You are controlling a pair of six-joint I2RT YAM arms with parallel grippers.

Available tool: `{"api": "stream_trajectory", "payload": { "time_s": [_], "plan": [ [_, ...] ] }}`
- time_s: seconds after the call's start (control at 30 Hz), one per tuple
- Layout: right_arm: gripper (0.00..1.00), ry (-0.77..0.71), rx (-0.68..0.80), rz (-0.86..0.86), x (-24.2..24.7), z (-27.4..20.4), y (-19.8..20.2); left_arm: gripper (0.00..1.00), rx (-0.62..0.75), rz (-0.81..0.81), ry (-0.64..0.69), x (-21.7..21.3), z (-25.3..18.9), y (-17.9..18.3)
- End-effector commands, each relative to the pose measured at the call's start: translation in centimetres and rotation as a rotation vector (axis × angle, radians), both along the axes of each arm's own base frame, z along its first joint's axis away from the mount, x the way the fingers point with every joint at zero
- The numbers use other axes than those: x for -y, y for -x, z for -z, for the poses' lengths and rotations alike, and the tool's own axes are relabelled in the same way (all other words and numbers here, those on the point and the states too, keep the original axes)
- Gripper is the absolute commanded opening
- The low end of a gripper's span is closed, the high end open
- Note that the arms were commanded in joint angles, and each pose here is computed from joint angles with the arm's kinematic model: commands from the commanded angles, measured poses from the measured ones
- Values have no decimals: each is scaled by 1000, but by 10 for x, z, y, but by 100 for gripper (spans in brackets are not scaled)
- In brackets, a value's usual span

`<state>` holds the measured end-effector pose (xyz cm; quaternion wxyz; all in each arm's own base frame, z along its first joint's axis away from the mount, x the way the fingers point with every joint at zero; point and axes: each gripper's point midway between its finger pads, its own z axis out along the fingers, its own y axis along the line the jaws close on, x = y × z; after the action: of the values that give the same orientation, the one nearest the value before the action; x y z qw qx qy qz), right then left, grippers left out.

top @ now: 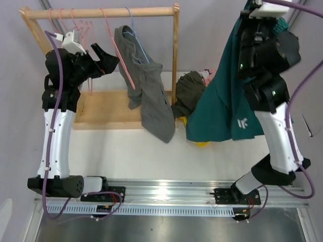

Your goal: Remove the shorts from the hanger

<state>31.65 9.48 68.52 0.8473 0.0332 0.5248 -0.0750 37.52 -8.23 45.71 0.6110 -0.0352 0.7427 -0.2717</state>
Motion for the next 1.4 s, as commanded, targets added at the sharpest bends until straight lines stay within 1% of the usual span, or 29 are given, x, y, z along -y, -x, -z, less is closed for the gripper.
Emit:
{"api": "stream_trajectory", "payload": {
  "time_s": [0.0, 0.03, 0.1, 0.13, 0.17, 0.23, 0.27, 0.33, 0.37, 0.4, 0.47, 0.5, 0.57, 0.6, 0.7, 0.73, 0.77, 0.83, 0.93, 0.97, 1.0, 1.03, 1.07, 1.13, 1.17, 1.23, 1.27, 1.33, 1.37],
  "plan": [
    [0, -45, 109, -64, 18, -18, -28, 99, 65, 24, 5, 2, -15, 12],
    [0, -90, 111, -81, 20, -14, -44, 99, 63, 21, 2, 2, -14, 13],
    [0, -94, 123, -61, 43, -12, -67, 99, 70, 19, -1, 1, -15, 17],
    [0, -100, 103, -59, 45, -3, -85, 99, 72, 23, -3, 2, -15, 18],
    [0, -122, 90, -60, 50, 4, -96, 99, 73, 23, -4, 2, -14, 20],
    [0, -129, 50, -82, 44, 22, -113, 99, 74, 16, -10, 0, -12, 21],
    [0, -138, -15, -96, 36, 53, -135, 100, 80, 7, -12, -1, -14, 22],
    [0, -153, -74, -133, 26, 90, -152, 99, 83, -2, -17, -3, -16, 21],
    [0, -179, -34, -150, 26, 89, -145, 99, 92, -2, -17, -3, -21, 23],
    [0, -203, -138, -160, 18, 148, -167, 99, 89, -2, -19, -3, -20, 22],
    [0, -243, -158, -181, 12, 181, -168, 99, 95, -7, -19, -4, -25, 24],
    [0, -266, -258, -183, 7, 239, -177, 99, 98, -9, -19, -4, -27, 25],
    [0, -299, -291, -195, 1, 280, -179, 99, 105, -9, -18, -4, -30, 26],
    [0, -315, -377, -189, -2, 333, -179, 99, 107, -7, -15, -4, -31, 27],
    [0, -354, -426, -187, -7, 390, -177, 99, 118, 15, -3, 1, -36, 28],
    [0, -369, -484, -182, -7, 427, -171, 99, 128, 22, 0, 2, -39, 28],
    [0, -378, -484, -191, -8, 438, -171, 99, 136, 34, 3, 4, -42, 30],
    [0, -384, -544, -190, -10, 470, -169, 99, 148, 49, 12, 7, -47, 32],
    [0, -379, -595, -205, -14, 482, -167, 99, 172, 75, 29, 11, -59, 36],
    [16, -373, -595, -216, -16, 479, -164, 99, 178, 89, 37, 14, -62, 36],
    [70, -365, -589, -217, -16, 474, -163, 99, 181, 108, 59, 17, -65, 38],
    [97, -359, -572, -220, -15, 462, -158, 99, 203, 127, 72, 21, -71, 39],
    [100, -340, -559, -219, -15, 452, -155, 99, 207, 170, 82, 28, -73, 42],
    [100, -322, -551, -190, -10, 438, -148, 100, 222, 204, 106, 37, -80, 42],
    [99, -314, -507, -188, -7, 413, -141, 99, 217, 230, 110, 46, -80, 40],
    [100, -309, -495, -153, 2, 396, -130, 100, 218, 253, 112, 55, -82, 36],
    [100, -317, -450, -151, 7, 372, -117, 99, 222, 268, 114, 62, -85, 36],
    [99, -324, -429, -135, 16, 355, -101, 99, 200, 280, 118, 71, -79, 25],
    [99, -338, -375, -145, 22, 331, -83, 99, 196, 293, 119, 79, -78, 24]
  ]
}}
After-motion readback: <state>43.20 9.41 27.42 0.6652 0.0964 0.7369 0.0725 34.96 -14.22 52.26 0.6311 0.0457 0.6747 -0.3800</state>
